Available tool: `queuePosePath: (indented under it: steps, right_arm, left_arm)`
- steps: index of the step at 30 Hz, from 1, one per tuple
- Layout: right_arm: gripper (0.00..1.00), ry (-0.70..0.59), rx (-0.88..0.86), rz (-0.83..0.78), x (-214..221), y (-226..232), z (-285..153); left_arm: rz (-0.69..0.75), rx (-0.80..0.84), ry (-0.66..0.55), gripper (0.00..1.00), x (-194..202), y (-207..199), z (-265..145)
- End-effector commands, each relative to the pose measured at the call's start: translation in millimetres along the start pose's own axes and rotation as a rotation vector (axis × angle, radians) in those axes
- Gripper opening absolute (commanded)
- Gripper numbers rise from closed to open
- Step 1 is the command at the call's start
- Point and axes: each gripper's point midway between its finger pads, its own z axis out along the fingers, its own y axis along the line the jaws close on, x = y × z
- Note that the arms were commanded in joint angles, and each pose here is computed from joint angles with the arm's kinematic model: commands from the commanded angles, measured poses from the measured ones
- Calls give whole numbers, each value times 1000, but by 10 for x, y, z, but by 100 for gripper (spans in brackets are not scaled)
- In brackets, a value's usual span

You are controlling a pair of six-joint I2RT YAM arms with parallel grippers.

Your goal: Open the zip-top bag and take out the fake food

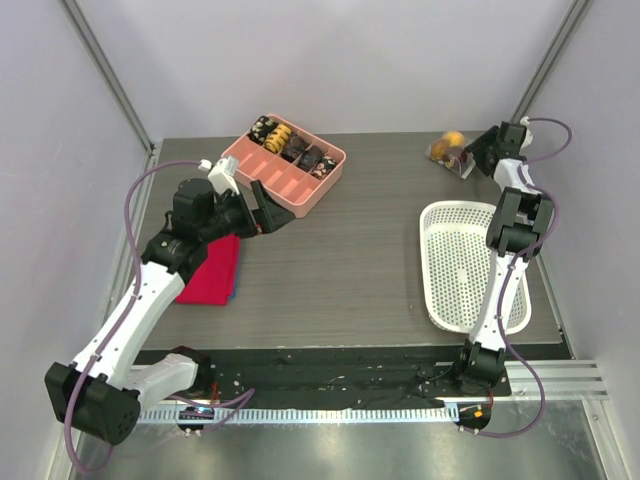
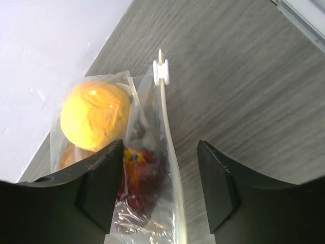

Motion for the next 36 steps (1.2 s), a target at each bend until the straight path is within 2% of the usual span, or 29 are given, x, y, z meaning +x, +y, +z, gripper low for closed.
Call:
queuePosePath:
  steps: [1, 2, 4, 5, 8, 11, 13, 14, 16, 18, 20, 21, 22, 25, 26, 27, 29, 30, 36]
  right_arm:
    - [63, -112, -124, 16, -385, 386, -1]
    - [55, -113, -139, 18, -359, 395, 48]
    - [48, -107, -190, 13, -363, 481, 65]
    - [31, -104, -205, 9, -357, 504, 78]
    - [11, -107, -294, -45, -395, 729, -22]
    - [1, -115, -358, -137, -483, 1015, -275]
    - [2, -114, -437, -195, -527, 1358, -533]
    - [1, -65, -450, -200, -438, 1423, -628]
    - [2, -48, -459, -212, -396, 1671, -907]
    - [1, 22, -473, -234, -175, 1798, -1089]
    - [1, 64, -568, -307, 28, 2138, -1463]
    - [1, 99, -567, -324, 179, 2116, -1514]
    - [1, 98, -606, -361, 255, 2314, -1773]
    - [2, 192, -640, -468, 725, 2358, -2044]
    - [1, 200, -649, -487, 718, 2349, -2208]
    - [1, 270, -692, -542, 1046, 2364, -2335]
    - [1, 321, -725, -596, 1275, 2388, -2640]
    - [1, 362, -718, -623, 1450, 2255, -2665]
    - [1, 504, -801, -691, 2204, 2083, -3360]
  left_arm:
    - [34, 64, -40, 100, -194, -190, -7]
    - [39, 63, -42, 100, -204, -191, -6]
    - [37, 57, -36, 100, -197, -176, 7]
    - [37, 56, -37, 100, -202, -173, 14]
    - [29, 52, -23, 100, -175, -145, 51]
    - [24, 50, -7, 98, -135, -112, 99]
    - [20, 45, 0, 97, -120, -89, 125]
    - [16, 45, 7, 97, -113, -77, 151]
    - [1, 53, 3, 95, -131, -105, 162]
    - [-6, 74, 5, 94, -139, -152, 170]
    - [-17, 85, 1, 91, -159, -206, 161]
    - [-18, 94, -4, 91, -176, -247, 143]
    - [-18, 104, -10, 90, -191, -281, 135]
    - [-19, 125, -13, 90, -197, -356, 111]
    - [-14, 130, -12, 90, -194, -364, 107]
    - [-12, 131, -10, 90, -193, -364, 109]
    - [5, 126, 4, 89, -176, -350, 119]
    - [9, 126, 17, 88, -159, -341, 134]
    - [64, 108, 80, 83, -169, -314, 221]
